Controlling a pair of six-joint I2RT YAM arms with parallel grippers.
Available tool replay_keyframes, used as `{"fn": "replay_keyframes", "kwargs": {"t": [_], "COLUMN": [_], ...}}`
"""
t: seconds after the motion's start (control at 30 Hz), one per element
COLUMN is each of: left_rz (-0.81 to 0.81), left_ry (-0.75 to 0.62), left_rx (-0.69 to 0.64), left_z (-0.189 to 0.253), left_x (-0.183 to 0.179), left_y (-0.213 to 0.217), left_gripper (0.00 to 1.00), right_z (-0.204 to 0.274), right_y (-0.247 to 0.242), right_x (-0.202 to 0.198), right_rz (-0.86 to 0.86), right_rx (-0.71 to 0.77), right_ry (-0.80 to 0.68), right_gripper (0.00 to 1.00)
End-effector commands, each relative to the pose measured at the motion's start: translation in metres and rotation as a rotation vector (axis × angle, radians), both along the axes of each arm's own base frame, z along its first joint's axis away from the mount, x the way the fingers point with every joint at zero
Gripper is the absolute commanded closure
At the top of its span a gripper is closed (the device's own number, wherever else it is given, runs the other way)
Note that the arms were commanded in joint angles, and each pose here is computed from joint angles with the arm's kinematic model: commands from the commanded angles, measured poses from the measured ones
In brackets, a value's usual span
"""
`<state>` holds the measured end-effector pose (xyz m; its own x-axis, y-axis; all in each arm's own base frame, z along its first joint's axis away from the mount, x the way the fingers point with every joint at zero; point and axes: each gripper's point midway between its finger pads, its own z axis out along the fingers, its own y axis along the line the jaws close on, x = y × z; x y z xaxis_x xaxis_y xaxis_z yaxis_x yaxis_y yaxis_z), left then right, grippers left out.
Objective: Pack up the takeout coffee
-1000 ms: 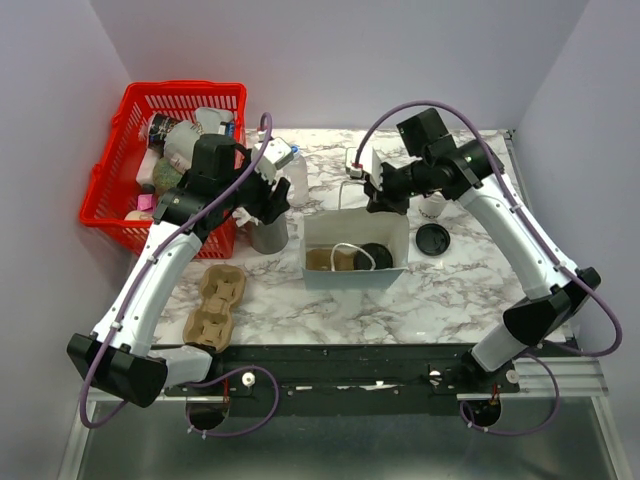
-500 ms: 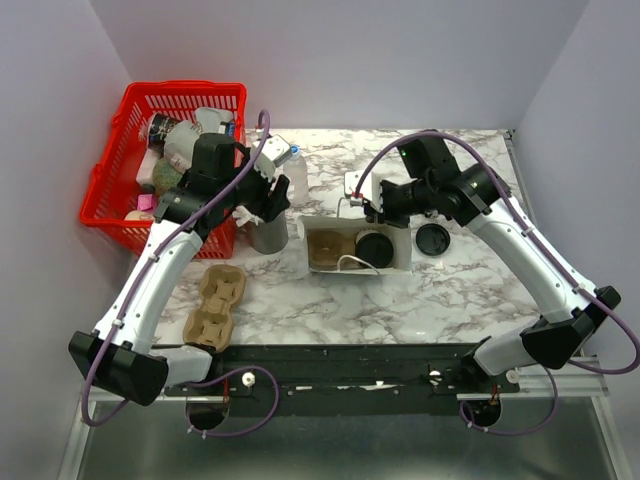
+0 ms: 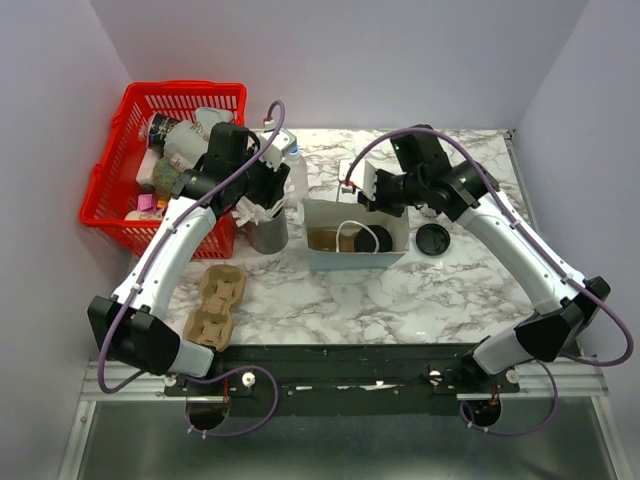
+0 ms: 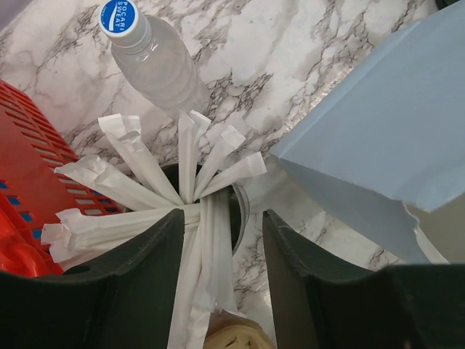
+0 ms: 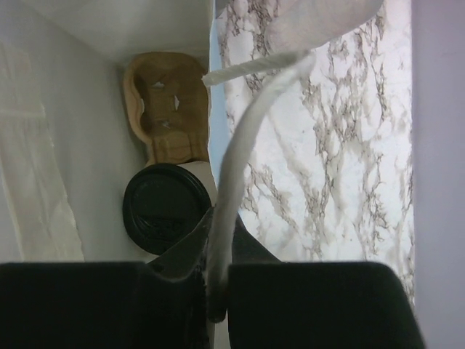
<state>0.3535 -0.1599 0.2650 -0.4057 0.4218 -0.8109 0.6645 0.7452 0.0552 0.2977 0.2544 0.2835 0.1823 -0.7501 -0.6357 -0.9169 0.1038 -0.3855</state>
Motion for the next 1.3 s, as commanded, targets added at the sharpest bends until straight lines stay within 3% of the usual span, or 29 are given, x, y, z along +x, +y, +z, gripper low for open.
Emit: {"fn": "replay_keyframes", "kwargs": {"t": [0.0,0.43,0.63,0.73,0.87,0.97,1.27], "left_rz": [0.049,0.072,0.057,0.053,0.025,0.019,-0.007], "left_ry": [-0.020,0.002,0.009,0.004,-0.022,-0.027,-0.044], "left_rx": [0.021,0.063,0.049,0.048,0.047,0.038,-0.002], "left_z": [0.005,-0.020,-0.024,-0.018,-0.004,0.003,0.017], "left_x": [0.023,0.064,0.071,0.071,0.066,0.063,0.053], "left_y": [0.003,-0.002,-0.008,-0.009,-0.008,-0.005,-0.007], "left_gripper": [0.45,0.48,0.62,0.73,0.95,1.00,1.00], "right_z": [0.003,0.010,0.008,0.010,0.009,0.007,0.006], "right_y": [-0.001,-0.002,0.000,0.001,0.001,0.001,0.000], "right_x": [0.018,0.027,0.028,0.031,0.033,0.033,0.040], "right_rz": [-0.073,-0.103,-0.100,-0.102,-0.106,-0.108,-0.131], "right_rx": [0.007,0.031,0.030,0.031,0.032,0.027,0.030], "right_ry": [-0.019,-0.013,-0.008,-0.011,-0.012,-0.010,-0.004], "right_gripper": [0.82,0.78,0.78,0.78,0.78,0.78,0.78]}}
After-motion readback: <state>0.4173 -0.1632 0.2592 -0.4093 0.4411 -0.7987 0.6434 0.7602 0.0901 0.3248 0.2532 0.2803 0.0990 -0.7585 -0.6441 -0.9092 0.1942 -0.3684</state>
